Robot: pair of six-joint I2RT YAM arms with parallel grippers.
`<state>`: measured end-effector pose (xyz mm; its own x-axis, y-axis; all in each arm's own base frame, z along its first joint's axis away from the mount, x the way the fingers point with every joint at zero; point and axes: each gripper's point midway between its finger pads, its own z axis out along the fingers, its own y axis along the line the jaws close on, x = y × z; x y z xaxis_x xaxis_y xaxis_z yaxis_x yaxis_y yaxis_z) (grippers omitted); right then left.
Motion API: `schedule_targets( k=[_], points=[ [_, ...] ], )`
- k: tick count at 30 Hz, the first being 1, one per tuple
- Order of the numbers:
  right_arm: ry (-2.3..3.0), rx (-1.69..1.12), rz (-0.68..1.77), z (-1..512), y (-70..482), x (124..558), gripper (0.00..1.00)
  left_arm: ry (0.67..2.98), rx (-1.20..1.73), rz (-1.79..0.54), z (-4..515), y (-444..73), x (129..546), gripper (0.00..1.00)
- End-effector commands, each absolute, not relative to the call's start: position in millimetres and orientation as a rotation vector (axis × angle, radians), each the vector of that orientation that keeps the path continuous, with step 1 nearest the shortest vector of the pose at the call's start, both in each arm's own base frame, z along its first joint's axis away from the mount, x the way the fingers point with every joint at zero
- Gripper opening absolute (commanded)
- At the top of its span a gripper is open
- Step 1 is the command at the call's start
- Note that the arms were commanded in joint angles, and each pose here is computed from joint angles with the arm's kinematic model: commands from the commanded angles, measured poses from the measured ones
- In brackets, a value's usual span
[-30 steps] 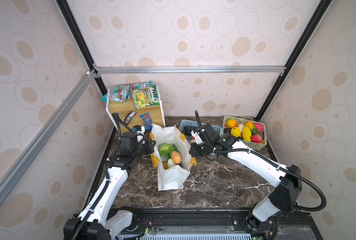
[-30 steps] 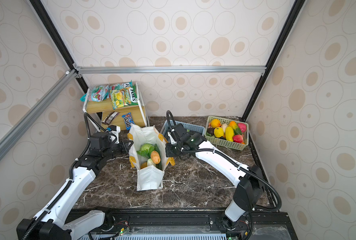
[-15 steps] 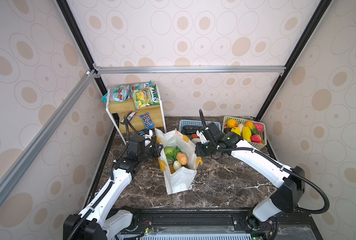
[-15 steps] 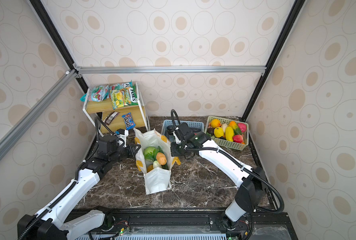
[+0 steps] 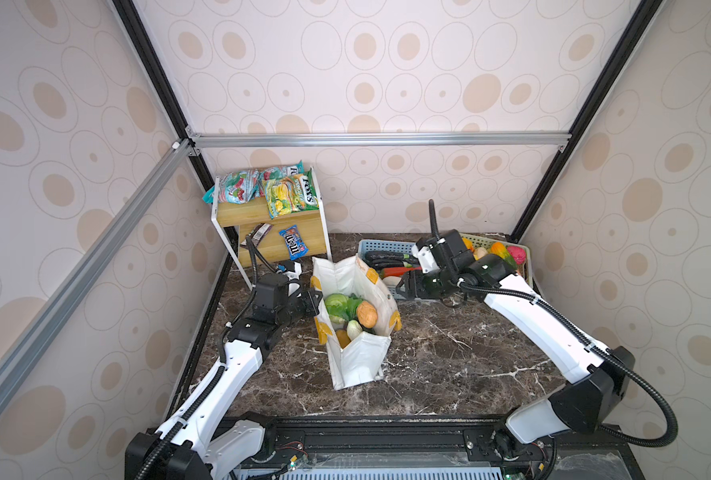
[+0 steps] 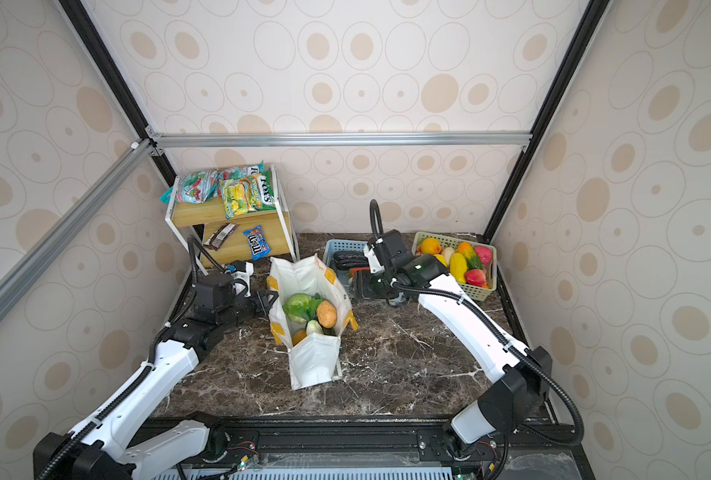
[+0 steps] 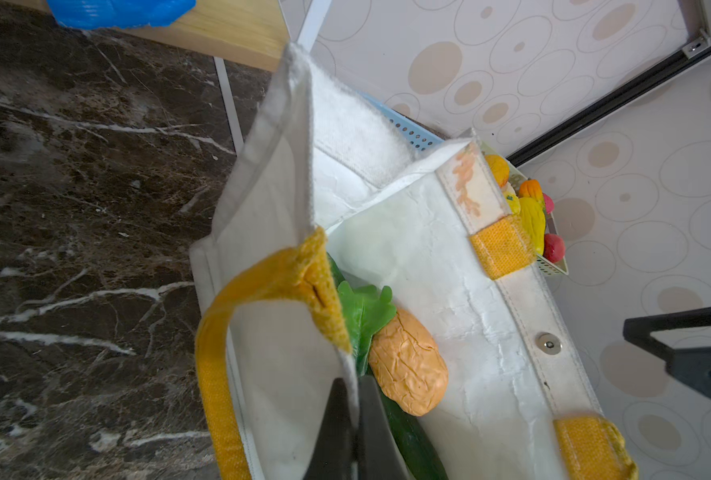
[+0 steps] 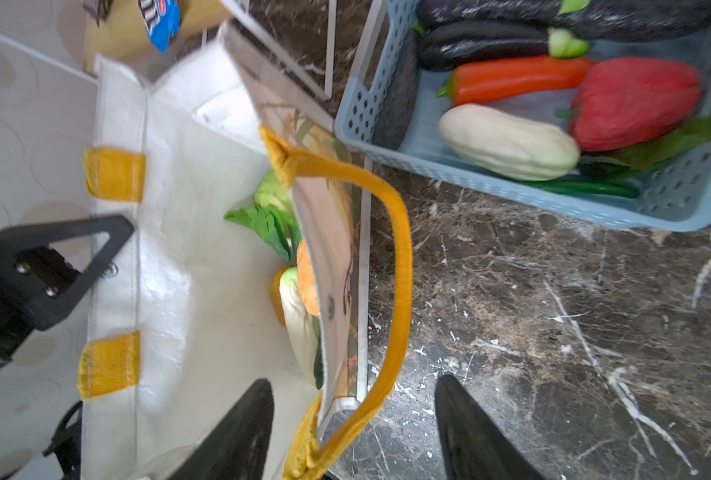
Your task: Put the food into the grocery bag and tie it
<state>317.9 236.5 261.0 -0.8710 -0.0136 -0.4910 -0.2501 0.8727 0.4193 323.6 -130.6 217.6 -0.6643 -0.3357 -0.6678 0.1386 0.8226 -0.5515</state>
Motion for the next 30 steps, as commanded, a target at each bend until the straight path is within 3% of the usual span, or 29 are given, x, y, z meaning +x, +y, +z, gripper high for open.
schedule_targets(
  k=[1,12,22,30],
  points=[
    [2.556,-0.154,0.62,269.1,210.3,323.0,0.7,2.169,-0.124,-0.718,225.4,-129.5,325.4,0.0],
    [2.615,0.168,0.226,214.8,83.5,392.7,0.76,2.136,-0.136,-0.737,230.4,-129.9,325.0,0.0],
    [2.801,-0.282,-0.335,153.3,30.6,424.5,0.83,2.125,-0.129,-0.724,235.6,-128.1,324.2,0.0],
    [2.778,-0.447,-0.49,141.6,14.7,443.9,0.84,2.124,-0.119,-0.712,239.2,-127.0,323.6,0.0]
  ],
)
